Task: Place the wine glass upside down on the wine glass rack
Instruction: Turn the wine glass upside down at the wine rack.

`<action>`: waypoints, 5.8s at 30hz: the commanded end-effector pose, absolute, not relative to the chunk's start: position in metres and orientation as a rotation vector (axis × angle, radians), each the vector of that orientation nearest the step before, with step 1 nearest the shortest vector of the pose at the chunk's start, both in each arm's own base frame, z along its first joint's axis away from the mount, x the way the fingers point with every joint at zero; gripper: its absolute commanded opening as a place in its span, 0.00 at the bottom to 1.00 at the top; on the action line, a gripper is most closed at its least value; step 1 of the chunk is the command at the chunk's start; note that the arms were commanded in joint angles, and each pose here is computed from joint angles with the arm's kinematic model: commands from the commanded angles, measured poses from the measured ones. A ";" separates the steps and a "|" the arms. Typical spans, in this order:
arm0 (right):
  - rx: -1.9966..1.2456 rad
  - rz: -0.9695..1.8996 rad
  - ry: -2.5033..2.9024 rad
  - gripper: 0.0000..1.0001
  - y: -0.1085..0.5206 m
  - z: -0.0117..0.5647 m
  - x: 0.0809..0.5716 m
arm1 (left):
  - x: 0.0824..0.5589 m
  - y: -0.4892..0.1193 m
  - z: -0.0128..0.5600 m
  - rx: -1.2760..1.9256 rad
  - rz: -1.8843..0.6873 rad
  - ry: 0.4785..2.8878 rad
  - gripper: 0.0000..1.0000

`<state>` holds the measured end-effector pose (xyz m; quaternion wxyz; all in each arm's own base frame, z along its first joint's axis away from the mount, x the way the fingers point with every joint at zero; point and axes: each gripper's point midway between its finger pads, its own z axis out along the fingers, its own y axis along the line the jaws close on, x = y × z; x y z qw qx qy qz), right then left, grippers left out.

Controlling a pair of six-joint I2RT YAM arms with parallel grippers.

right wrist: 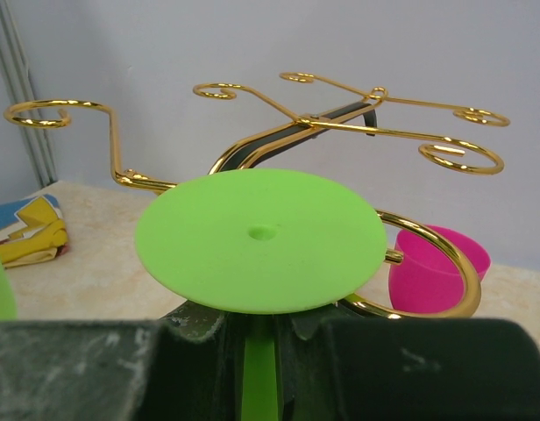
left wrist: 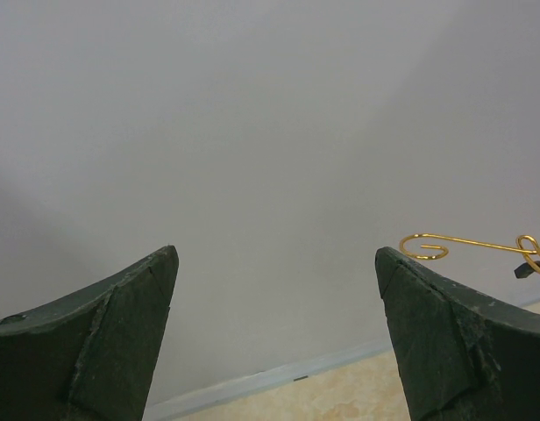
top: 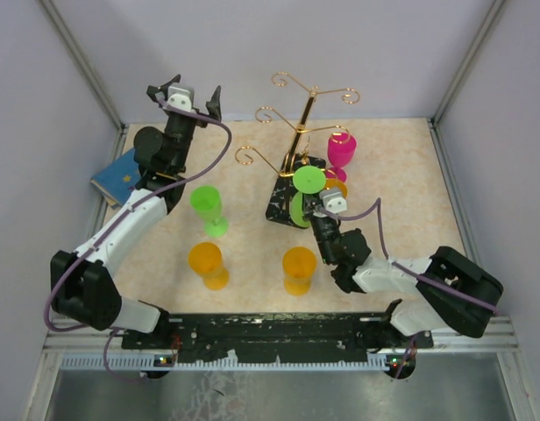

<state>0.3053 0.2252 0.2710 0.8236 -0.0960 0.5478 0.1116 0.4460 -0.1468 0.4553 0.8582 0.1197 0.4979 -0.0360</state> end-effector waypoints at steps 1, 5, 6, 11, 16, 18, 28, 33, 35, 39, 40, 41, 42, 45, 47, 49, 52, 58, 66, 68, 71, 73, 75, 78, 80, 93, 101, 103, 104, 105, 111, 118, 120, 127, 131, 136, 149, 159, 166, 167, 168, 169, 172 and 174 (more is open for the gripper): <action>-0.186 0.255 1.128 0.08 0.227 0.284 0.306 | 0.437 -0.139 0.467 0.224 -0.069 1.005 0.99; -0.219 0.277 1.139 0.04 0.236 0.283 0.305 | 0.437 -0.138 0.465 0.225 -0.058 1.008 0.99; -0.220 0.276 1.141 0.03 0.235 0.283 0.305 | 0.437 -0.137 0.466 0.222 -0.055 1.007 0.99; -0.276 0.298 1.147 0.02 0.242 0.284 0.301 | 0.435 -0.136 0.466 0.225 -0.053 1.009 0.99; -0.378 0.366 1.157 0.00 0.261 0.286 0.294 | 0.434 -0.135 0.468 0.222 -0.053 1.004 0.99; -0.409 0.393 1.155 0.00 0.267 0.286 0.290 | 0.434 -0.134 0.468 0.218 -0.051 1.005 0.99; -0.545 0.485 1.132 0.00 0.297 0.290 0.282 | 0.429 -0.129 0.466 0.198 -0.040 1.006 0.99; -0.552 0.526 1.105 0.00 0.315 0.300 0.287 | 0.424 -0.123 0.467 0.183 -0.030 1.004 0.99; -0.548 0.549 1.104 0.00 0.325 0.306 0.291 | 0.420 -0.122 0.467 0.184 -0.023 0.999 0.99; -0.534 0.587 1.086 0.00 0.338 0.315 0.297 | 0.414 -0.117 0.467 0.177 -0.008 0.999 0.99; -0.528 0.593 1.081 0.00 0.341 0.315 0.298 | 0.413 -0.116 0.467 0.176 -0.008 0.997 0.99; -0.522 0.596 1.079 0.00 0.342 0.315 0.300 | 0.412 -0.116 0.467 0.177 -0.008 0.997 0.99; -0.516 0.598 1.074 0.00 0.343 0.316 0.301 | 0.410 -0.115 0.467 0.177 -0.007 0.995 0.99; -0.499 0.593 1.073 0.00 0.347 0.315 0.307 | 0.409 -0.115 0.465 0.181 -0.004 0.999 0.99; -0.483 0.588 1.070 0.00 0.348 0.314 0.311 | 0.407 -0.114 0.465 0.179 -0.003 0.999 0.99; -0.465 0.583 1.060 0.00 0.349 0.315 0.315 | 0.406 -0.114 0.464 0.177 -0.009 1.001 0.99; -0.443 0.582 1.043 0.01 0.351 0.321 0.318 | 0.406 -0.114 0.460 0.183 -0.012 1.007 0.99; -0.438 0.591 1.018 0.01 0.351 0.326 0.316 | 0.404 -0.112 0.457 0.185 0.000 1.012 0.99; -0.449 0.592 1.036 0.01 0.350 0.321 0.311 | 0.404 -0.112 0.457 0.192 0.016 1.005 0.99; -0.468 0.581 1.053 0.01 0.350 0.315 0.307 | 0.404 -0.112 0.457 0.196 0.022 1.004 0.99; -0.470 0.568 1.064 0.01 0.346 0.310 0.303 | 0.405 -0.111 0.456 0.193 0.025 1.007 0.99; -0.463 0.556 1.073 0.01 0.342 0.310 0.302 | 0.406 -0.111 0.455 0.195 0.025 1.007 0.99; -0.457 0.545 1.079 0.01 0.338 0.310 0.301 | 0.406 -0.112 0.455 0.198 0.025 1.009 0.99; -0.452 0.531 1.076 0.01 0.333 0.312 0.298 | 0.408 -0.112 0.455 0.200 0.028 1.009 0.99; -0.441 0.524 1.066 0.01 0.331 0.316 0.298 | 0.408 -0.112 0.455 0.202 0.029 1.010 0.99; -0.416 0.527 1.020 0.01 0.348 0.331 0.310 | 0.407 -0.110 0.458 0.202 0.047 1.004 0.99; -0.381 0.529 1.006 0.01 0.359 0.337 0.322 | 0.404 -0.104 0.458 0.199 0.070 1.002 0.99; -0.369 0.528 1.011 0.02 0.361 0.337 0.326 | 0.403 -0.103 0.457 0.199 0.072 1.004 0.99; -0.362 0.532 1.011 0.01 0.362 0.338 0.327 | 0.403 -0.103 0.457 0.198 0.070 1.004 0.99; -0.350 0.536 1.010 0.01 0.361 0.340 0.329 | 0.401 -0.103 0.457 0.197 0.067 1.002 0.99; -0.305 0.516 1.047 0.01 0.365 0.330 0.345 | 0.400 -0.101 0.454 0.196 0.070 1.007 0.99; -0.250 0.474 1.079 0.02 0.358 0.324 0.356 | 0.401 -0.102 0.453 0.202 0.072 1.009 0.99; -0.223 0.457 1.084 0.03 0.353 0.325 0.359 | 0.401 -0.102 0.452 0.203 0.072 1.011 0.99; -0.173 0.442 1.098 0.09 0.343 0.325 0.363 | 0.403 -0.103 0.451 0.206 0.072 1.015 0.99; -0.159 0.441 1.097 0.09 0.341 0.327 0.365 | 0.404 -0.104 0.451 0.209 0.069 1.016 0.99; -0.141 0.436 1.088 0.09 0.338 0.334 0.367 | 0.405 -0.105 0.450 0.213 0.067 1.018 0.99; -0.139 0.432 1.107 0.09 0.345 0.335 0.377 | 0.403 -0.104 0.446 0.212 0.061 1.028 0.99; -0.185 0.443 1.113 0.20 0.358 0.331 0.381 | 0.403 -0.103 0.443 0.211 0.069 1.033 0.99; -0.219 0.454 1.114 0.25 0.367 0.326 0.382 | 0.401 -0.101 0.444 0.208 0.077 1.029 0.99; -0.223 0.453 1.113 0.25 0.368 0.326 0.382 | 0.401 -0.101 0.444 0.207 0.079 1.029 0.99; -0.223 0.452 1.111 0.25 0.368 0.327 0.382 | 0.401 -0.101 0.444 0.206 0.079 1.028 0.99; -0.227 0.453 1.110 0.25 0.369 0.327 0.383 | 0.401 -0.100 0.444 0.205 0.080 1.028 0.99; -0.238 0.454 1.106 0.28 0.372 0.328 0.383 | 0.401 -0.099 0.444 0.201 0.085 1.027 0.99; -0.246 0.457 1.103 0.30 0.374 0.328 0.383 | 0.401 -0.099 0.445 0.202 0.087 1.024 0.99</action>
